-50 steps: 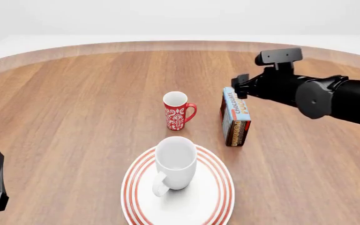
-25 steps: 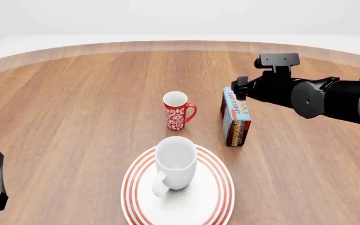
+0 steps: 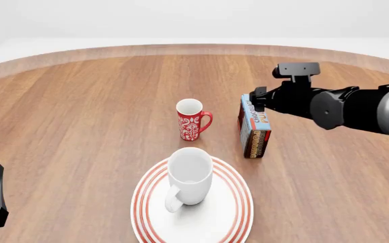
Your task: Pick up the white mug and put it on the plate, and put the chocolate pudding to the right of the plate.
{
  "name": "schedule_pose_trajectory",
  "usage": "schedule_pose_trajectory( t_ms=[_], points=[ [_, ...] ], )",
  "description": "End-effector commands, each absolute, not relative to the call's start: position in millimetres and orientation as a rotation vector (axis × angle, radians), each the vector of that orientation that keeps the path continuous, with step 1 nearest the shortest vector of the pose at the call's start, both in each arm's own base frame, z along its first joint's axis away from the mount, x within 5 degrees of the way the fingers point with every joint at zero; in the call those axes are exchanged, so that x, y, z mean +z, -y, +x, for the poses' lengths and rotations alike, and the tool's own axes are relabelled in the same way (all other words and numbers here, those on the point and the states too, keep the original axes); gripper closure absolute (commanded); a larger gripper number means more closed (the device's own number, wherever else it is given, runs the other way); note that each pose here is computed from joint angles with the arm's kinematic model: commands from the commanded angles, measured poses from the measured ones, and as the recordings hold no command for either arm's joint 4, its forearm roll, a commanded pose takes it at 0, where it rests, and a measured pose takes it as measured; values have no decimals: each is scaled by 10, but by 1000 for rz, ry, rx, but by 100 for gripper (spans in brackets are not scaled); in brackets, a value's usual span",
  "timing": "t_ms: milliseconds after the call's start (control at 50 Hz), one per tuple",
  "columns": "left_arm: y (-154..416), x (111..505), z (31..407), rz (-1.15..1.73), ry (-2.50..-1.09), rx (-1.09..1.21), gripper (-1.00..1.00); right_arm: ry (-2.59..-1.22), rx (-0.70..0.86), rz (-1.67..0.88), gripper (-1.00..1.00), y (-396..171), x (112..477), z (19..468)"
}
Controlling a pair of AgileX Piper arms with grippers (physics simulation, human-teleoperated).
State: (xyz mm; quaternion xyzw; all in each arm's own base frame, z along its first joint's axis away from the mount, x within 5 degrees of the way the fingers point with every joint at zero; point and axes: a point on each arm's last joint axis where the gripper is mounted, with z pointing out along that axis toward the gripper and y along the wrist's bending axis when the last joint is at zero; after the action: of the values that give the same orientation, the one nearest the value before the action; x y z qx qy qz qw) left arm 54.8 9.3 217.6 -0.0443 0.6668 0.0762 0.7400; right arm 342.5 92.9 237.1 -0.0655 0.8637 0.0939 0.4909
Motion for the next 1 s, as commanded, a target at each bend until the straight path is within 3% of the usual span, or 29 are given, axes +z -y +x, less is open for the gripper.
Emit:
schedule_pose_trajectory(
  t_ms=[20, 1000],
  points=[
    [-94, 2176, 548, -98, -1463, 167, -100, -2104, 225, -167, -100, -943, 2320, 3448],
    [-92, 2170, 549, -92, -1465, 167, -100, -2124, 201, -226, -100, -994, 2108, 3500]
  ],
)
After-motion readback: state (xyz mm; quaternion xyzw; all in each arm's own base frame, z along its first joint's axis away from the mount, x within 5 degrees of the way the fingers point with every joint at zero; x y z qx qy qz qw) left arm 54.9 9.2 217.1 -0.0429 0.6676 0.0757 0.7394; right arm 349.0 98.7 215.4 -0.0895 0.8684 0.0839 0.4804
